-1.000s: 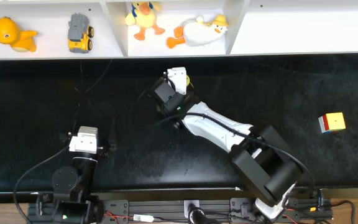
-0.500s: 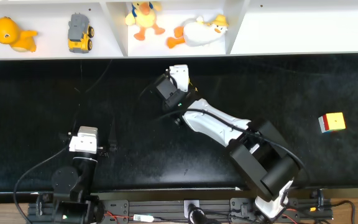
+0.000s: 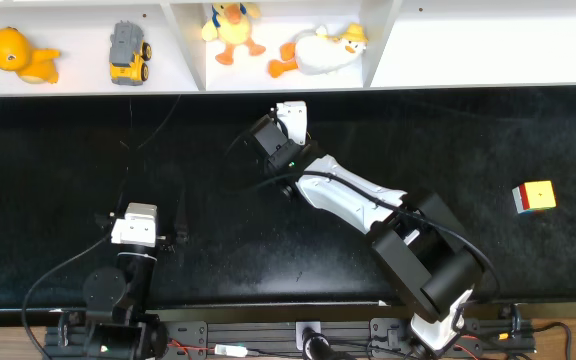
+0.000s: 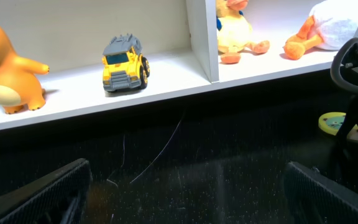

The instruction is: Store Toys

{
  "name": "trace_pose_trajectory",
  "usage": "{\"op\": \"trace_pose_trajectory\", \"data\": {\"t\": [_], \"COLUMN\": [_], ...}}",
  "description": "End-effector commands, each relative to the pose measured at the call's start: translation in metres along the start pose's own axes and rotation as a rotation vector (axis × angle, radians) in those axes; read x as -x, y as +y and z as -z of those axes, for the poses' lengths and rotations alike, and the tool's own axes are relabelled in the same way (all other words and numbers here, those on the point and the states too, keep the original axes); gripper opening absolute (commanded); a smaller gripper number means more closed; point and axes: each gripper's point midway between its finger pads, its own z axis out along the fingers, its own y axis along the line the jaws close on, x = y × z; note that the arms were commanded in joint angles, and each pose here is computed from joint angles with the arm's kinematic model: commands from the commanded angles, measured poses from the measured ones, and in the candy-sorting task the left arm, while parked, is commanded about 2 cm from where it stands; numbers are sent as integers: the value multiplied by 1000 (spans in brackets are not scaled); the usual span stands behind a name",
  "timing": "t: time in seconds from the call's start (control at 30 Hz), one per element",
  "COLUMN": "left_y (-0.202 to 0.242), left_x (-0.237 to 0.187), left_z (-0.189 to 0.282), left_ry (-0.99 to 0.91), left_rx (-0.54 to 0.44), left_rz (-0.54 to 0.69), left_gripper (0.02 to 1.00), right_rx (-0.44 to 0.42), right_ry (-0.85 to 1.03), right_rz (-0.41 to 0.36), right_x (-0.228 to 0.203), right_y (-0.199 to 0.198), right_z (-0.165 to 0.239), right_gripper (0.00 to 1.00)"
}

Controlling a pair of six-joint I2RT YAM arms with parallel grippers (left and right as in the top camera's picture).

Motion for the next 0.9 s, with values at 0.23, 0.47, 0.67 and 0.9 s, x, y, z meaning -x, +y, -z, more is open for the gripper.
{"op": "trace_pose_trajectory", "data": {"t": [0.23,0.47,0.67,0.9], "left_y": [0,0,0,0], "left_x": [0,0,0,0], "left_z": [0,0,0,0], "left_ry": [-6,-6,-6,-6], "left_rx": [1,1,1,1], "left_rz": [19,19,19,19], "left_gripper": [996,996,996,998], "right_rx": [27,44,18,-5], "right_ry": [4,2,10,-17], "right_rz": [2,1,48,-5], "right_x": [9,14,14,33], "right_y": [-1,-5,-14,-41], "right_z": [35,55,62,83], "right_gripper": [134,77,66,47]}}
